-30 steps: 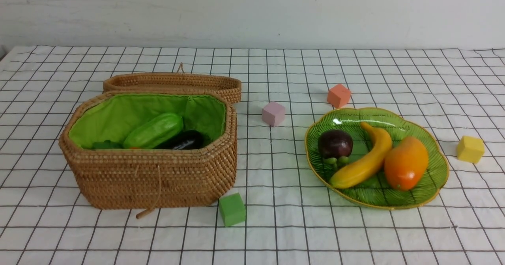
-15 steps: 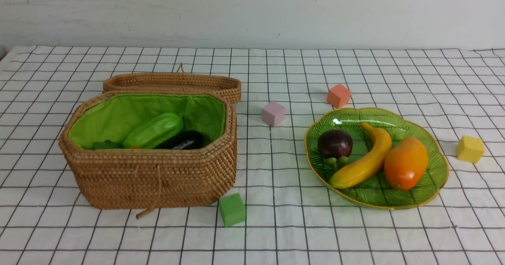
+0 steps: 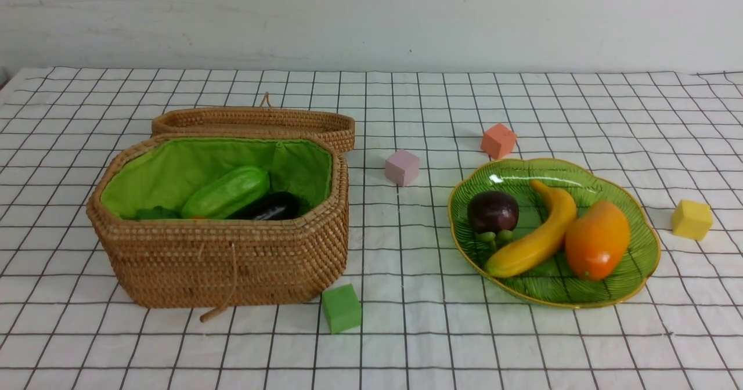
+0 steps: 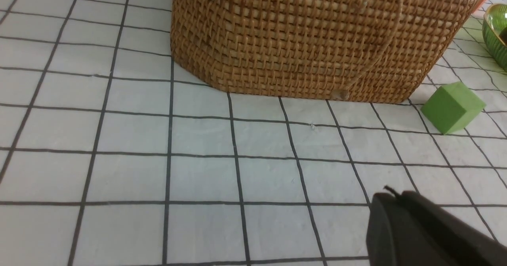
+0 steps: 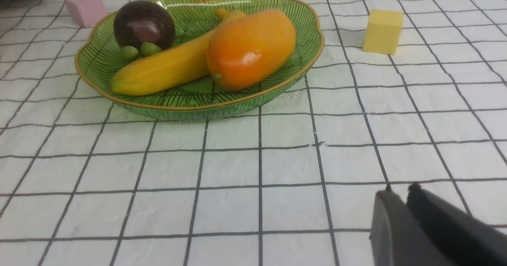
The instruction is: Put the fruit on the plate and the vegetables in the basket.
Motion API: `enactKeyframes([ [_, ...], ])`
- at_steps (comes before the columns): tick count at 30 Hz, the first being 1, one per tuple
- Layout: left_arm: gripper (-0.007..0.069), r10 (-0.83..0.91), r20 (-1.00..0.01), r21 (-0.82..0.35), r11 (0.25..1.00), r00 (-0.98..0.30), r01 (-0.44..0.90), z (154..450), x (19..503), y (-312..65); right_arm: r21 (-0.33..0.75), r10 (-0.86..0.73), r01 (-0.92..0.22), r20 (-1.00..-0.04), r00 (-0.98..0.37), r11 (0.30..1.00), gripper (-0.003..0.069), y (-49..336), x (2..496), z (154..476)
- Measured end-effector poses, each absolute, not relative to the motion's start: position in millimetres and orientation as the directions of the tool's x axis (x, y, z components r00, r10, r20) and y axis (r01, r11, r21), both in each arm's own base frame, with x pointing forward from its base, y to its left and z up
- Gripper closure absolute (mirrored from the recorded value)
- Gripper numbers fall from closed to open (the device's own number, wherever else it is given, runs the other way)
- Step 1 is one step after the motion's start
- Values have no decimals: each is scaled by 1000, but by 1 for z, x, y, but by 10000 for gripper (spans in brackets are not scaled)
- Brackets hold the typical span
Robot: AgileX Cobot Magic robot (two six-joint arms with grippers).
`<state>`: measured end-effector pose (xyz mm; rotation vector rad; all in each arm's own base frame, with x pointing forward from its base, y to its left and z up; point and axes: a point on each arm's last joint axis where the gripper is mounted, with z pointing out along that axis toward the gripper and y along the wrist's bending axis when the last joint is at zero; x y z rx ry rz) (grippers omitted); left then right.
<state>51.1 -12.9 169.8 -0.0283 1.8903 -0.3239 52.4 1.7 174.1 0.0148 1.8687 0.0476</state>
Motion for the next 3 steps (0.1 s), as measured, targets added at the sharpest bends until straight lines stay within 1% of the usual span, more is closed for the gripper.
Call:
enactKeyframes([
  [3,638,-178,-923,-237,961,-340,139,170,51,-13,41,35,-14,-955,-294,999,580,2,52,174],
])
